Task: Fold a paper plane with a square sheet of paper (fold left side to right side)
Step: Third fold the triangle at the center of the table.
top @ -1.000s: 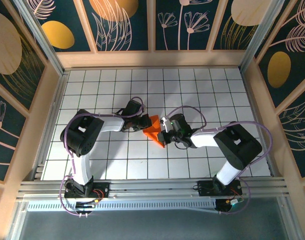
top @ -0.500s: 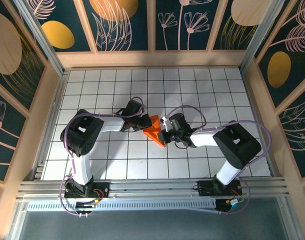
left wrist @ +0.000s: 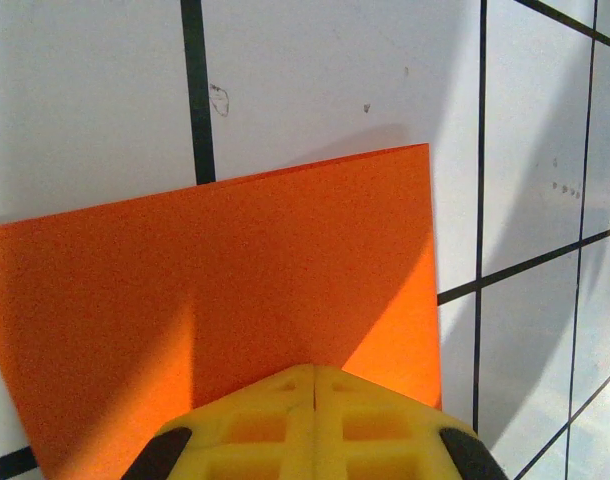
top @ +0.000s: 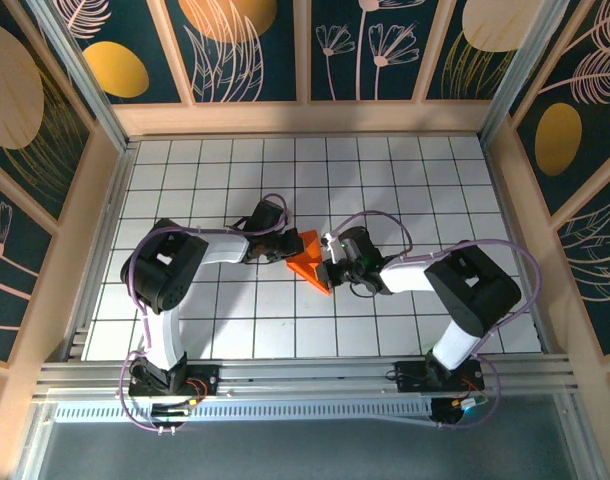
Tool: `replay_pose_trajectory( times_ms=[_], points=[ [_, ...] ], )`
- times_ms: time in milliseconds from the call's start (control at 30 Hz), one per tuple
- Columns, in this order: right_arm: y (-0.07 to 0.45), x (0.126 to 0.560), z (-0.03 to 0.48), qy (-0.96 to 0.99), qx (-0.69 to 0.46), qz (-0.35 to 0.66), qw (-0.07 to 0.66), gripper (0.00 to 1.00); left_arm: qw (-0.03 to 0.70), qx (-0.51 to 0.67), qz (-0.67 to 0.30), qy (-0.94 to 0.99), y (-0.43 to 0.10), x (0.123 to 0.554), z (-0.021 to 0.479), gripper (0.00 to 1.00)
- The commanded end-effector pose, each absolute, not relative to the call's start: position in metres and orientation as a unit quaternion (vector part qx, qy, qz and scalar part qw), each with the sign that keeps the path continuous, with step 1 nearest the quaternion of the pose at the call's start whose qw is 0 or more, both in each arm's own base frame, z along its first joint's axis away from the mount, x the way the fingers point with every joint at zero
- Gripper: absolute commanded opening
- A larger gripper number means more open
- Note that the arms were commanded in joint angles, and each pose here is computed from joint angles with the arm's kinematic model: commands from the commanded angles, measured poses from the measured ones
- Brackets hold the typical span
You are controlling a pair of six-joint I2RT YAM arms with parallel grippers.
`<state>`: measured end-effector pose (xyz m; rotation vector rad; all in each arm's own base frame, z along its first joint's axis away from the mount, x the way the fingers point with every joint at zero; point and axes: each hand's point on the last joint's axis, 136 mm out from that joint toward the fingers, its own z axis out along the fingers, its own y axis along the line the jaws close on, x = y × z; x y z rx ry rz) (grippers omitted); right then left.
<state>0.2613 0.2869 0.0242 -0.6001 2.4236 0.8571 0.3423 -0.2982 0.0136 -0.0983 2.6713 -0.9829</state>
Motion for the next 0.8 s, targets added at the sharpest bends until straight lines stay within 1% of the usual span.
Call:
replay_pose_trajectory(
  times_ms=[0, 567, 767],
  points=[
    [0.285, 0.270, 0.025, 0.892, -0.213, 0.304, 0.256, 0.00, 0.102, -0.035, -0.298, 0.948, -0.288, 0.322, -0.020, 0.04],
    [0.283, 0.268, 0.017, 0.897, -0.217, 0.295, 0.247, 0.00, 0.102, -0.035, -0.297, 0.949, -0.288, 0.322, -0.021, 0.04],
    [0.280, 0.263, 0.007, 0.902, -0.221, 0.288, 0.233, 0.00, 0.107, -0.035, -0.302, 0.947, -0.290, 0.323, -0.016, 0.07]
  ],
)
